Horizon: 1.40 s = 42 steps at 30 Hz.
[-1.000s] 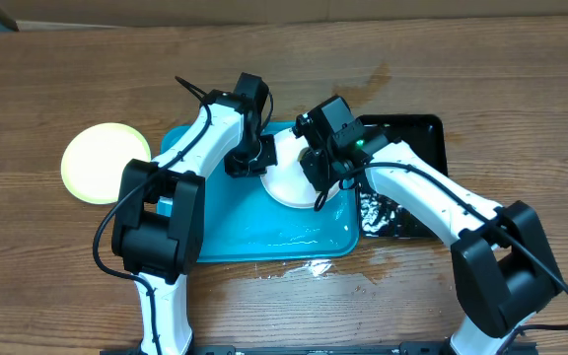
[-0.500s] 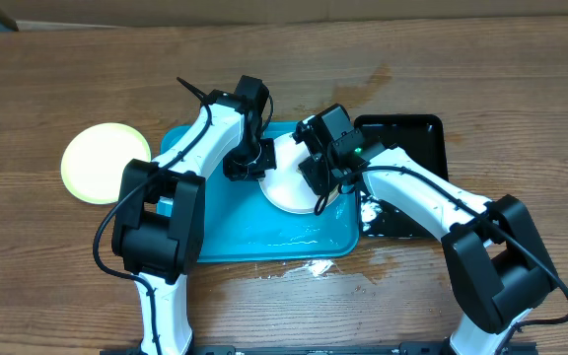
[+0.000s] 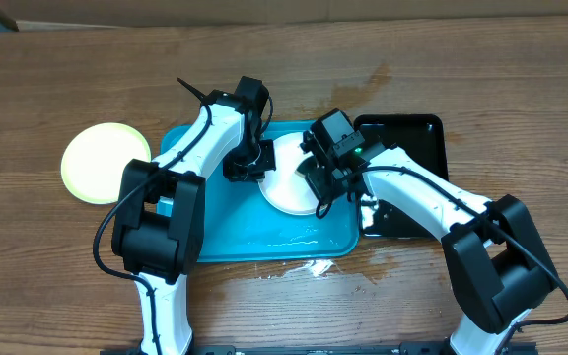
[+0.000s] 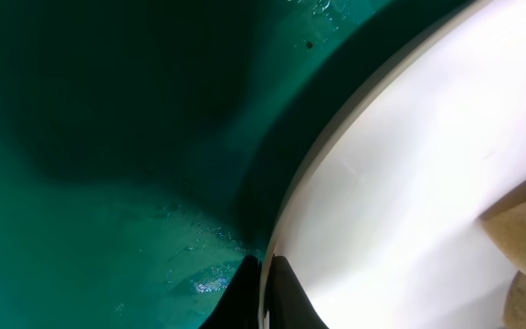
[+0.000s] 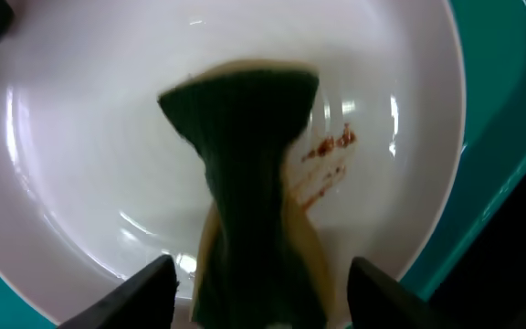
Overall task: Clean dirty plates on tray and stack at the side
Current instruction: 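Scrub the white plate with the sponge while the left gripper holds it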
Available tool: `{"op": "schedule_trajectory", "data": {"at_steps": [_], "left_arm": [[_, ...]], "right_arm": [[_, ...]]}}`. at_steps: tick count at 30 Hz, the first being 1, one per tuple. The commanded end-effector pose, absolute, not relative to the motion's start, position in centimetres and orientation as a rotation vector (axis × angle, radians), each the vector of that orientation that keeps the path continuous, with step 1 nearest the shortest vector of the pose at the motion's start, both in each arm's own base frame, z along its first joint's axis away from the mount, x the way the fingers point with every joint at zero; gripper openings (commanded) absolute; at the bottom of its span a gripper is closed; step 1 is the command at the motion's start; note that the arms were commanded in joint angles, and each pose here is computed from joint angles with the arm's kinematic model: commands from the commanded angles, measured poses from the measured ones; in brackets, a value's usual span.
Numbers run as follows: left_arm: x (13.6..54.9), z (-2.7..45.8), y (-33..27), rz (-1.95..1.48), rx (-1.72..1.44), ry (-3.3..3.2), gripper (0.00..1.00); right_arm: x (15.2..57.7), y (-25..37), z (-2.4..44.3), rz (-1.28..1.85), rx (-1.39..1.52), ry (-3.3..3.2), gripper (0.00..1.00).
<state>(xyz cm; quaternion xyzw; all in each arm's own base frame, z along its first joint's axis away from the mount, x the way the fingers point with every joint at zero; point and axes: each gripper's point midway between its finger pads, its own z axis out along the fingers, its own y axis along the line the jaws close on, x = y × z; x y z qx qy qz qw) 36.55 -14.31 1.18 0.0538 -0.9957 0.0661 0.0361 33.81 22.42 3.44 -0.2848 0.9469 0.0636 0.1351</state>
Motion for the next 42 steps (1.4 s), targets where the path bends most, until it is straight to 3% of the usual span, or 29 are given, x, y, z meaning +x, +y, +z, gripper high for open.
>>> {"op": "schedule_trajectory", "data": {"at_steps": [1, 7, 12, 29, 31, 34, 36, 42], "left_arm": [[36.4, 1.3, -14.2, 0.177, 0.126, -3.069, 0.04], [36.4, 1.3, -14.2, 0.177, 0.126, -3.069, 0.04], [36.4, 1.3, -14.2, 0.179, 0.126, -3.071, 0.05], [36.4, 1.3, -14.2, 0.180, 0.126, -3.072, 0.04], [36.4, 1.3, -14.2, 0.179, 0.126, -3.071, 0.04], [36.3, 1.3, -14.2, 0.176, 0.125, -3.068, 0.04], [36.3, 1.3, -14.2, 0.176, 0.126, -3.068, 0.04], [36.4, 1.3, -14.2, 0.177, 0.126, -3.069, 0.04]], "right_arm": [[33.1, 22.5, 3.2, 0.176, -0.841, 2.763, 0.60], [32.0, 23.1, 3.0, 0.196, -0.878, 2.779, 0.57], [31.4, 24.0, 3.0, 0.205, -0.914, 2.765, 0.46], [31.7, 24.2, 1.4, 0.180, -0.854, 2.796, 0.58], [31.5, 23.9, 0.5, 0.159, -0.831, 2.826, 0.49], [31.1, 23.6, -0.4, 0.147, -0.805, 2.869, 0.24], [30.9, 23.5, -0.4, 0.144, -0.783, 2.885, 0.13], [31.5, 22.5, -0.4, 0.045, -0.768, 2.871, 0.05]]}}
